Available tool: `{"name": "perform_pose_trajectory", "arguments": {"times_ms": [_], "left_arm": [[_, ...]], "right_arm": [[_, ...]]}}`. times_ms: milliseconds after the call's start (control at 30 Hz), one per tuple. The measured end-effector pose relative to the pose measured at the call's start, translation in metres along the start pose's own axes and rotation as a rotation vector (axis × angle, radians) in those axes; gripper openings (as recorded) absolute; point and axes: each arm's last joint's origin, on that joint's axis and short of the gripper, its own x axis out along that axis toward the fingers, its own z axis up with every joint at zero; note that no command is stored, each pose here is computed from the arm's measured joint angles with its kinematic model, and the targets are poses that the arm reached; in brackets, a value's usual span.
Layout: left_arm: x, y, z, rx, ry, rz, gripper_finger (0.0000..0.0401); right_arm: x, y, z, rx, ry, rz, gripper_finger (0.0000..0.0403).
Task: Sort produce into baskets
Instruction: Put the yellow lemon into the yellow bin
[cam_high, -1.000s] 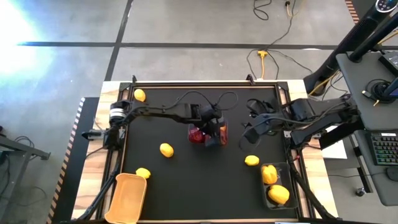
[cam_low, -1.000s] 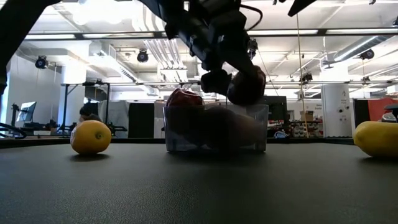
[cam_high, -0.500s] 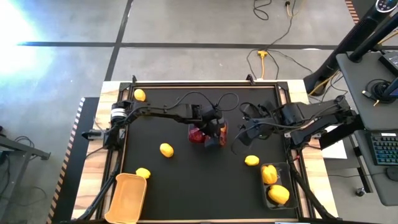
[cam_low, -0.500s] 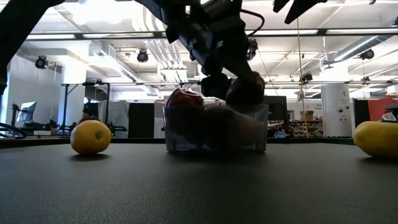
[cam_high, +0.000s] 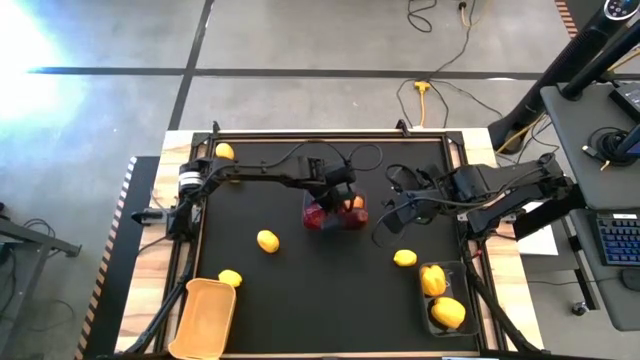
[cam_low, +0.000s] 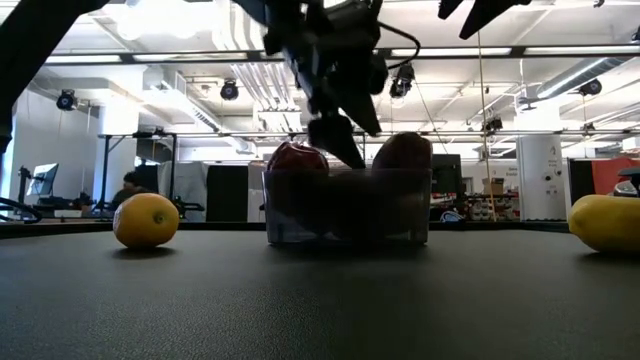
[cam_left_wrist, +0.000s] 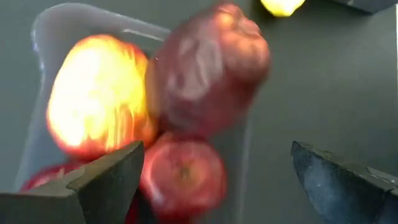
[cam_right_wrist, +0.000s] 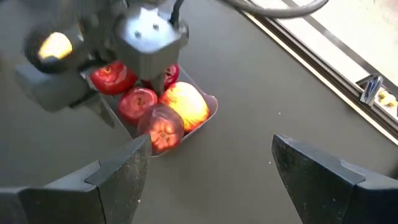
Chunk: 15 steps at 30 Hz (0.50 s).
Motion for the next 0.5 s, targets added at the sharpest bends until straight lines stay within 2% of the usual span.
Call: {"name": "perform_pose_trajectory", "arguments": {"times_ms": [200, 367, 500], "left_arm": [[-0.055, -0.026, 0.006, -0.017, 0.182, 0.052, 0.0385], [-0.092, -0.06, -0.011, 0.128, 0.342, 0.177, 0.0376], [-0.104, -0.068, -0.033, 0.161, 0.373, 0.199, 0.0373]], "right_arm": [[0.0, 0.0, 0.0, -0.007, -0.001, -0.001, 0.0325], [0.0, 0.001, -0.001, -0.002, 0.0, 0.001, 0.0325], [-0.001, 0.002, -0.002, 0.012, 0.0, 0.006, 0.0325]]}}
